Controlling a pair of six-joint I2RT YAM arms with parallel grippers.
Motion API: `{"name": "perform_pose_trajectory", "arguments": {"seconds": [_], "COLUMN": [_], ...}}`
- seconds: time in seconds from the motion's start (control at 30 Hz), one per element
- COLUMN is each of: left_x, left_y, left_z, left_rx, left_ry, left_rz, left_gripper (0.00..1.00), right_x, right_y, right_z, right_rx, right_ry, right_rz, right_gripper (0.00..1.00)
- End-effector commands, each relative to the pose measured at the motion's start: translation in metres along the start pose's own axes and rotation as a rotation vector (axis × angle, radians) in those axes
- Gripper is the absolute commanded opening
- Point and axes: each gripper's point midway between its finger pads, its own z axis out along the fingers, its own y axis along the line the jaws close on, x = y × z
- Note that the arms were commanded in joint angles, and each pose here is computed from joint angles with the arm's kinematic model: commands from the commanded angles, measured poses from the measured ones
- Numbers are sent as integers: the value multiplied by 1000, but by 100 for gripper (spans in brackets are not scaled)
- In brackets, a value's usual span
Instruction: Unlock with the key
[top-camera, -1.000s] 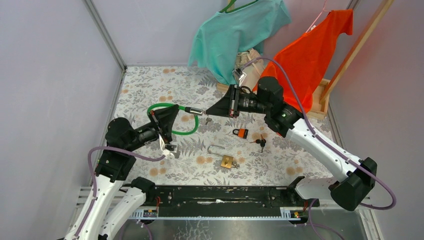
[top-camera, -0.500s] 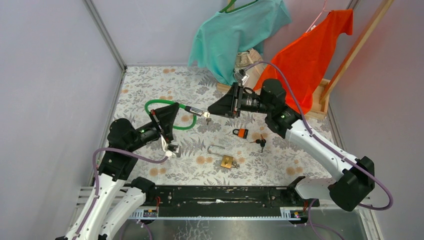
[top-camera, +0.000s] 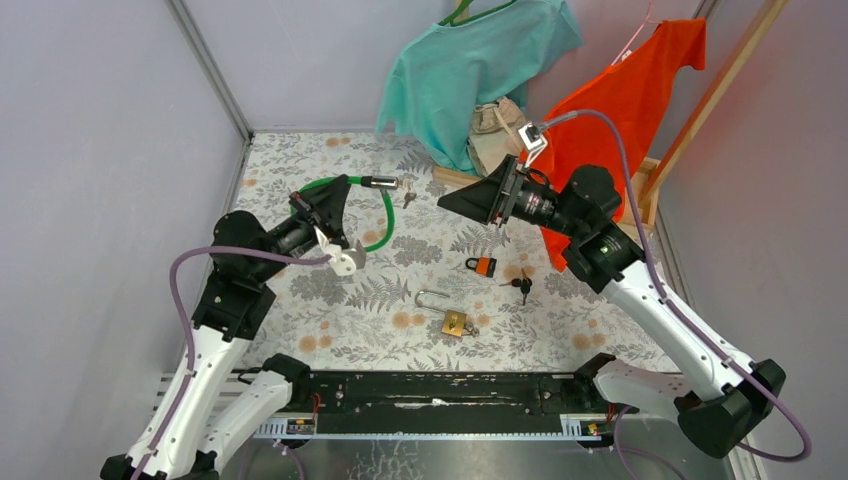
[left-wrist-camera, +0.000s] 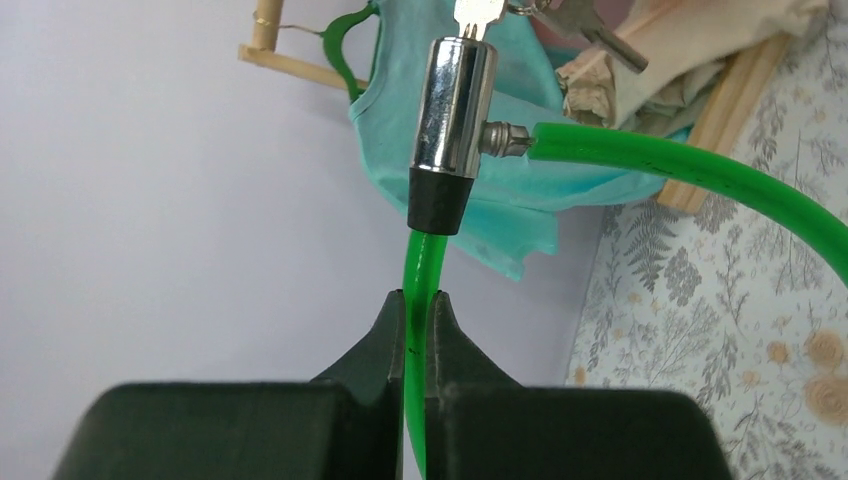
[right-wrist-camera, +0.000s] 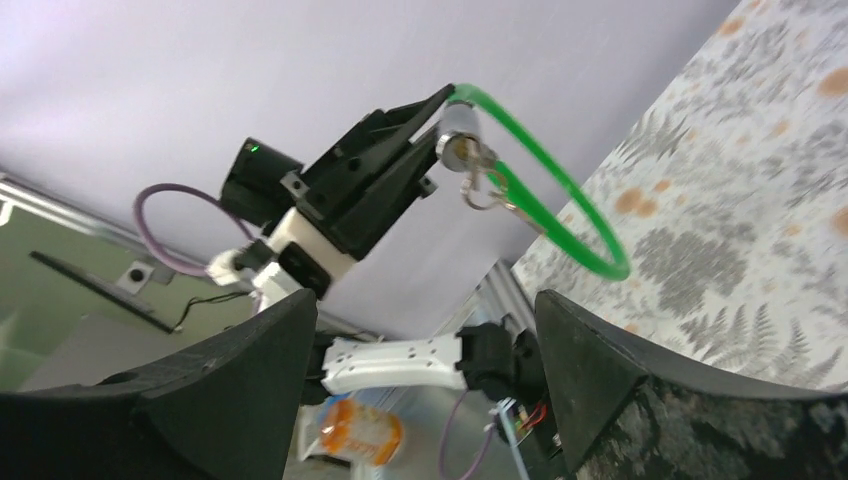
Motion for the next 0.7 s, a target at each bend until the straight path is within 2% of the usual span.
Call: {"name": "perform_pose_trajectory", "arguments": {"seconds": [0.0,0.17,0.27,0.37,0.5,0.67], "left_x": [-12,-13,-16,-17,-23,-32], "left_y": [67,82,80,78,75,70], "left_z": [-7,-2,-1,-2,-4,-6], "left_rx": [-227,-252,-236,-225,-204,-175], "left_ry": [-6,-5,-20,-19,-38,-74], "left_rz": [-174,-322,-350,-370,-382,-392], "left_gripper": [0,0,0,0,0,0], "right_x": [-24,-8,11,11,10,12], "right_y": [3,10,15,10,8,5], "right_z": [-4,24,45,56,69,80], "right_rx": [12,10,6,9,7,11], "right_ry": [-127,-98,-63,-77,-97,-75], "right_rz": [-195,-369,-486,-542,-618,-640], "right_gripper": [87,87,87,85,80,68]}}
